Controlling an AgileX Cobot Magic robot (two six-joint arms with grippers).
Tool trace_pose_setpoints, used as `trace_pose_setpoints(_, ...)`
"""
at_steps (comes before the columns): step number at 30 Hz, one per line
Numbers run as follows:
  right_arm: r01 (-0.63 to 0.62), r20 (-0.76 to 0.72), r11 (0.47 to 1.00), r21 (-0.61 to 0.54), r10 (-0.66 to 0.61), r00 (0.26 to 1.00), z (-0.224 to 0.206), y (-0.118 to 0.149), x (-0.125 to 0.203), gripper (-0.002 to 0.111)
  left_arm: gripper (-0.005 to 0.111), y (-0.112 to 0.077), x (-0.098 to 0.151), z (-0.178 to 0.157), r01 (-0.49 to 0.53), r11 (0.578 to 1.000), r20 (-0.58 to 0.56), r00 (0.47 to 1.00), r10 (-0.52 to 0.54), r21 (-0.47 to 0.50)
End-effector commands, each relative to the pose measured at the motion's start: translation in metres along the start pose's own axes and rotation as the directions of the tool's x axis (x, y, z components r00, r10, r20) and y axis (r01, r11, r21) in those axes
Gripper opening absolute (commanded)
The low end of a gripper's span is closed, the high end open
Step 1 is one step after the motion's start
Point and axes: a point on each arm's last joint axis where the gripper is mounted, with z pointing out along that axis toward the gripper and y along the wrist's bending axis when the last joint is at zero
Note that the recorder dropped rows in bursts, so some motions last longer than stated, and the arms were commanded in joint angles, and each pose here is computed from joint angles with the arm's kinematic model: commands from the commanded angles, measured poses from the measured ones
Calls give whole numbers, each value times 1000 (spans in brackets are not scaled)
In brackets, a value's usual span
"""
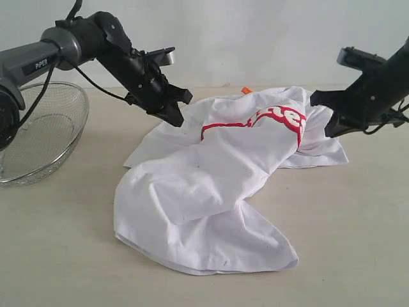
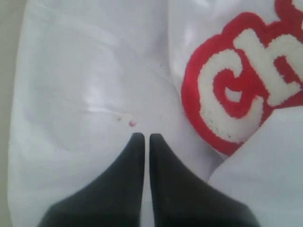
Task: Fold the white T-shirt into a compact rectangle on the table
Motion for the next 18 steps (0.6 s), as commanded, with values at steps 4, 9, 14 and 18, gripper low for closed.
trace_pose_setpoints(4, 44, 26, 998, -42, -43, 999, 16, 30, 14, 0, 5, -13, -6, -18, -30, 999, 12, 999, 30, 16)
trace_pose_setpoints(9, 32, 50, 998, -49, -29, 998, 23, 38, 14, 0, 5, -20, -7, -23, -25, 999, 21, 999, 24, 49)
trace_pose_setpoints(14, 4, 4, 999, -53, -4, 1000, 41, 33, 20, 0, 5, -34, -9, -23, -47, 996, 15, 999, 46, 77)
trace_pose_setpoints(18, -7, -22, 999, -45, 6, 1000, 53, 28, 24, 0, 5, -49, -8, -16, -91, 992, -3, 996, 92, 81)
